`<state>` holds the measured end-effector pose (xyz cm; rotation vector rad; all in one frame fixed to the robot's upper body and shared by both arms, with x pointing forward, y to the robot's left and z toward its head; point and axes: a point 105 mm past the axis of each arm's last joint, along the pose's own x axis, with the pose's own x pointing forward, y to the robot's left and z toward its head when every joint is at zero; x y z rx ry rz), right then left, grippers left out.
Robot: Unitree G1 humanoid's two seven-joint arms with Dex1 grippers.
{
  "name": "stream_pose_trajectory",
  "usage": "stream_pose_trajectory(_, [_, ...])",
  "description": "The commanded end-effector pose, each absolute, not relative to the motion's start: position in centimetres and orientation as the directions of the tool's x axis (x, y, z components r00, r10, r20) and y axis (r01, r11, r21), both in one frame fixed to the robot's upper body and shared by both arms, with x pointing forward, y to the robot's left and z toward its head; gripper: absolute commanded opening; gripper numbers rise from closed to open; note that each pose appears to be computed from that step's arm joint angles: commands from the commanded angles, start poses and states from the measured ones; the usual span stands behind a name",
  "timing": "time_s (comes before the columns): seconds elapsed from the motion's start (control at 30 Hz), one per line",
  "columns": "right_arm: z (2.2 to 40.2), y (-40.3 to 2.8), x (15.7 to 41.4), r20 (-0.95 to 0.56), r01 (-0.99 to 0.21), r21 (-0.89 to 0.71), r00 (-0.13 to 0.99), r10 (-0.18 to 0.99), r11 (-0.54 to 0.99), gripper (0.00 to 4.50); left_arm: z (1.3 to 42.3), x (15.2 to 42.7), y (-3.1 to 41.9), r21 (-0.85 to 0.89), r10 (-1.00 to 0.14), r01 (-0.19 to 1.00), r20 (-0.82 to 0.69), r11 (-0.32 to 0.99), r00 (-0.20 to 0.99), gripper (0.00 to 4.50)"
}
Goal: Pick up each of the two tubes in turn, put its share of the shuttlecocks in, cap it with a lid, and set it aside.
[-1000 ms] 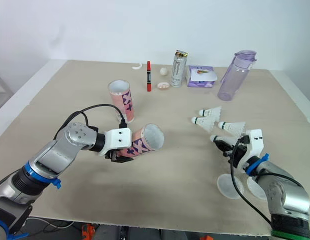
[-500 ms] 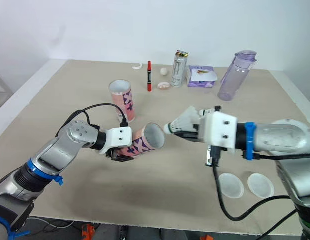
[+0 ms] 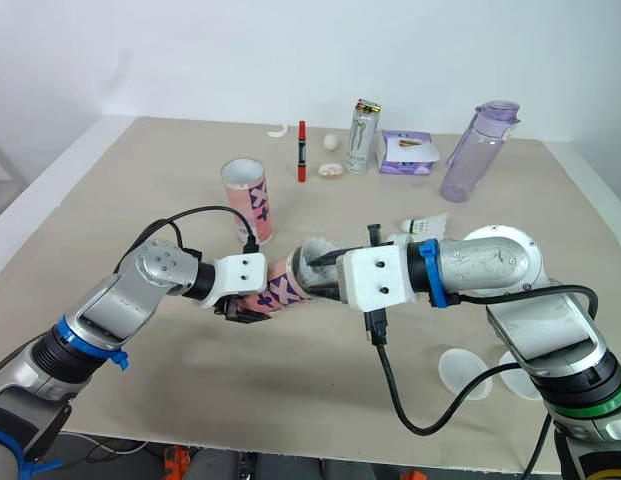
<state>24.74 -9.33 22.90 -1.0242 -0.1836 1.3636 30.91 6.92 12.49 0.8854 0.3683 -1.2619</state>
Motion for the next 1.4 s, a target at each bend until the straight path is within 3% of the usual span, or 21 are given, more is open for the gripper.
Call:
stream_pose_trajectory(0.03, [25.1, -9.5, 23.1, -0.399, -0.724, -0.679, 0.227, 0.888, -0.120, 2.84, 11.3, 31.4, 8.0, 0.359, -0.617, 0.929, -0.713, 0.085, 0.332, 3.12])
stream_pose_trajectory(0.13, [26.7, -10.0, 22.5, -0.338, -0.779, -0.624, 0.204, 0.919, -0.056, 4.40, 11.3, 31.4, 8.0, 0.358, -0.616, 0.930, -0.716, 0.081, 0.329, 3.12])
stream_pose_trajectory(0.33, [29.4, -11.7, 24.9, -0.189, -0.841, -0.513, 0.306, 0.933, 0.172, 4.40, 11.2, 31.4, 7.7, 0.355, -0.618, 0.932, -0.718, 0.071, 0.320, 3.12])
stream_pose_trajectory(0.43, [28.3, -11.8, 26.0, -0.229, -0.846, -0.506, 0.321, 0.919, 0.169, 3.55, 11.2, 31.4, 7.6, 0.354, -0.620, 0.933, -0.717, 0.067, 0.317, 3.12])
stream_pose_trajectory(0.67, [24.5, -10.0, 26.9, -0.424, -0.862, -0.507, 0.261, 0.867, 0.012, 0.14, 11.2, 31.6, 7.7, 0.358, -0.621, 0.931, -0.713, 0.078, 0.326, 3.12])
stream_pose_trajectory(0.9, [21.9, -7.0, 28.8, -0.521, -0.840, -0.534, 0.239, 0.820, -0.095, 0.04, 11.2, 31.6, 7.5, 0.357, -0.625, 0.930, -0.709, 0.084, 0.328, 3.12])
stream_pose_trajectory(1.07, [19.2, -5.3, 29.5, -0.674, -0.822, -0.506, 0.186, 0.715, -0.263, 0.04, 11.2, 31.7, 7.7, 0.359, -0.620, 0.929, -0.710, 0.092, 0.336, 3.12])
stream_pose_trajectory(1.4, [18.1, -2.7, 31.4, -0.742, -0.802, -0.494, 0.187, 0.644, -0.336, 0.04, 11.2, 31.7, 7.8, 0.360, -0.618, 0.928, -0.708, 0.100, 0.342, 3.12])
